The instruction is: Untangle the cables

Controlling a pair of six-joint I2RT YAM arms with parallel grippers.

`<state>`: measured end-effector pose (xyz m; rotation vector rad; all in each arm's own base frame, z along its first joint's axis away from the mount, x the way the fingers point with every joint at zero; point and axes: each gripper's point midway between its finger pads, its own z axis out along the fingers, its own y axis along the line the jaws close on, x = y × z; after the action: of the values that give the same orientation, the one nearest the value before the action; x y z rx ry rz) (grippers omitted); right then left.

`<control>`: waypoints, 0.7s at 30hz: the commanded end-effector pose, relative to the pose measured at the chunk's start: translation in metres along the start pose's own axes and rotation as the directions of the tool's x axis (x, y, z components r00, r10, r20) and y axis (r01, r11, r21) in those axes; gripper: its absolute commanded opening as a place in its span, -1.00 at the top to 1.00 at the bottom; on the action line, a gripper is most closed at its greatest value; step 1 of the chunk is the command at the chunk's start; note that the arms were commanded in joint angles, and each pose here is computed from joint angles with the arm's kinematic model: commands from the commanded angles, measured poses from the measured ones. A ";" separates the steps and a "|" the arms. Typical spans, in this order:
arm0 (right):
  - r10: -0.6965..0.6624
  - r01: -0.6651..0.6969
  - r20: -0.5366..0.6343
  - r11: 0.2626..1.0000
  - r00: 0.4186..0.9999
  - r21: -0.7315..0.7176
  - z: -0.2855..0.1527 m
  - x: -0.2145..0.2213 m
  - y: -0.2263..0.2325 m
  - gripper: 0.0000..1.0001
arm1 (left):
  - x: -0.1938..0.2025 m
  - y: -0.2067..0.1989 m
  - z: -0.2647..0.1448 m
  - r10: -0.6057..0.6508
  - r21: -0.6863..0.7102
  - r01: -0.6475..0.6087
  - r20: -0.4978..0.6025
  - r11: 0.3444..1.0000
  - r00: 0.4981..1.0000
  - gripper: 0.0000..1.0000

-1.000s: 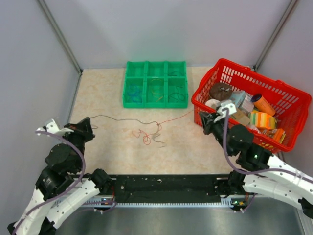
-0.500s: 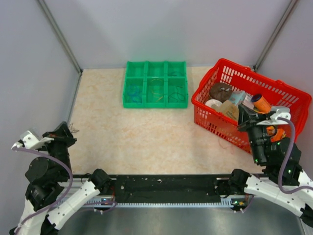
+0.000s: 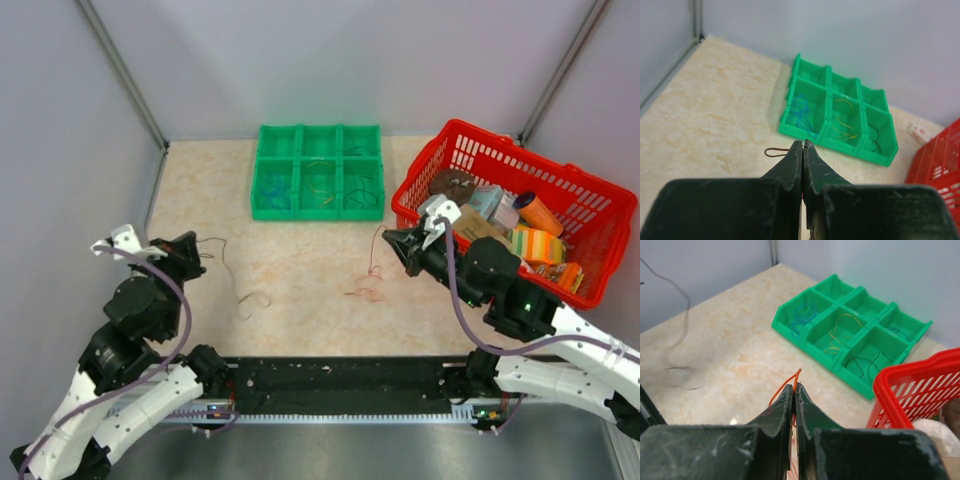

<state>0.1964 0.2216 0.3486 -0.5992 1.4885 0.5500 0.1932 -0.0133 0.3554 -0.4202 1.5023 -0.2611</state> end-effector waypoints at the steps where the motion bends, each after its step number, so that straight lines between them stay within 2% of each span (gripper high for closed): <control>1: 0.100 -0.100 0.014 0.994 0.995 -0.051 0.002 0.006 0.015 1.00 | 0.033 -0.026 0.009 0.006 0.088 0.003 -0.102 0.996 0.995 1.00; 9: 0.155 -0.155 -0.010 0.987 0.988 -0.039 -0.008 0.022 0.013 1.00 | 0.099 -0.025 0.023 0.074 0.061 -0.061 -0.234 0.996 0.969 1.00; 12: 0.155 -0.156 -0.020 0.986 0.988 -0.049 -0.004 0.022 0.016 1.00 | 0.116 -0.023 0.026 0.066 0.039 -0.058 -0.269 0.998 0.961 1.00; 15: 0.173 -0.178 -0.064 0.980 0.983 -0.087 0.010 0.040 0.030 1.00 | 0.133 -0.020 0.028 0.071 0.022 -0.067 -0.302 0.997 0.951 1.00; 19: 0.184 -0.224 -0.247 0.964 0.951 -0.146 0.037 0.106 0.060 1.00 | 0.155 -0.015 0.027 0.071 -0.001 -0.077 -0.362 0.997 0.929 1.00; 21: 0.197 -0.237 -0.386 0.970 0.901 -0.058 0.043 0.149 0.058 1.00 | 0.163 -0.017 0.025 0.065 0.011 -0.066 -0.388 0.998 0.919 1.00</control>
<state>0.1929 0.2688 0.2642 -0.6205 1.6913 0.7197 0.2288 -0.0845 0.2231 -0.2977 1.8814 -0.2384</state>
